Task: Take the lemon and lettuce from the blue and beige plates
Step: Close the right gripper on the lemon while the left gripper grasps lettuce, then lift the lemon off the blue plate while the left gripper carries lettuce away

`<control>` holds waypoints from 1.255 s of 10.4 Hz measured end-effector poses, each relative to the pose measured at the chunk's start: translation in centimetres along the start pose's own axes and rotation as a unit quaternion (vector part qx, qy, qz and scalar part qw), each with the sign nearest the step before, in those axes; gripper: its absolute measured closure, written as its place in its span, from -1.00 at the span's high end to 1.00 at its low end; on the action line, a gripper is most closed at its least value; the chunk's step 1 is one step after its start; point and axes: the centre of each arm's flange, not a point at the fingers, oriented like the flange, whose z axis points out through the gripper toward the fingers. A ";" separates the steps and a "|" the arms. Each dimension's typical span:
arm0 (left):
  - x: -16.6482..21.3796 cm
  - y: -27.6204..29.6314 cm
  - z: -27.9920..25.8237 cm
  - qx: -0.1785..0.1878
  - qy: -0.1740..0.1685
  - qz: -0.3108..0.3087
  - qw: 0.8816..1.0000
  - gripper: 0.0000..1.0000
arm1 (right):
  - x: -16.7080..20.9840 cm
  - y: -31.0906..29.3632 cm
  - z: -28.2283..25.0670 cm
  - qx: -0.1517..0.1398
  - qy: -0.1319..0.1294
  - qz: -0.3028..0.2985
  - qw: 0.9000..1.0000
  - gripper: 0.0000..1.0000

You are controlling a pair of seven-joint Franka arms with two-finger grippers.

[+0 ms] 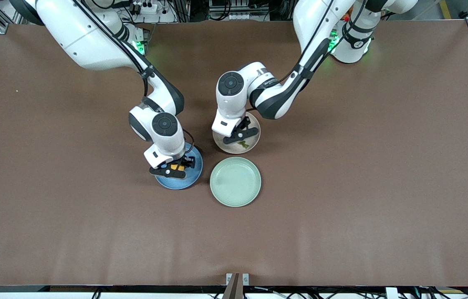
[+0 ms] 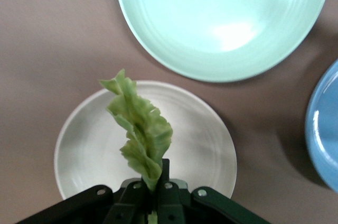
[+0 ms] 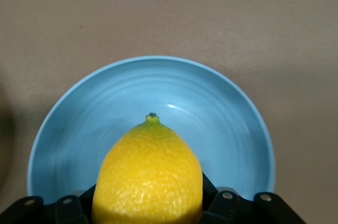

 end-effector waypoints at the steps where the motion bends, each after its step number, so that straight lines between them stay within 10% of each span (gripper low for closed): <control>1: 1.9 -0.8 -1.4 -0.003 0.005 -0.014 1.000 -0.91 | 0.4 1.0 -2.1 -0.005 -0.010 -0.010 1.000 0.18; 6: 13.7 -7.0 -4.5 -0.013 0.024 -0.042 0.999 -0.91 | 4.3 9.6 -7.5 0.011 -0.039 -0.028 0.999 0.18; 13: 29.6 -22.0 -3.5 0.030 0.040 0.084 0.995 -0.91 | 8.2 27.7 -12.9 0.063 -0.070 -0.104 0.990 0.18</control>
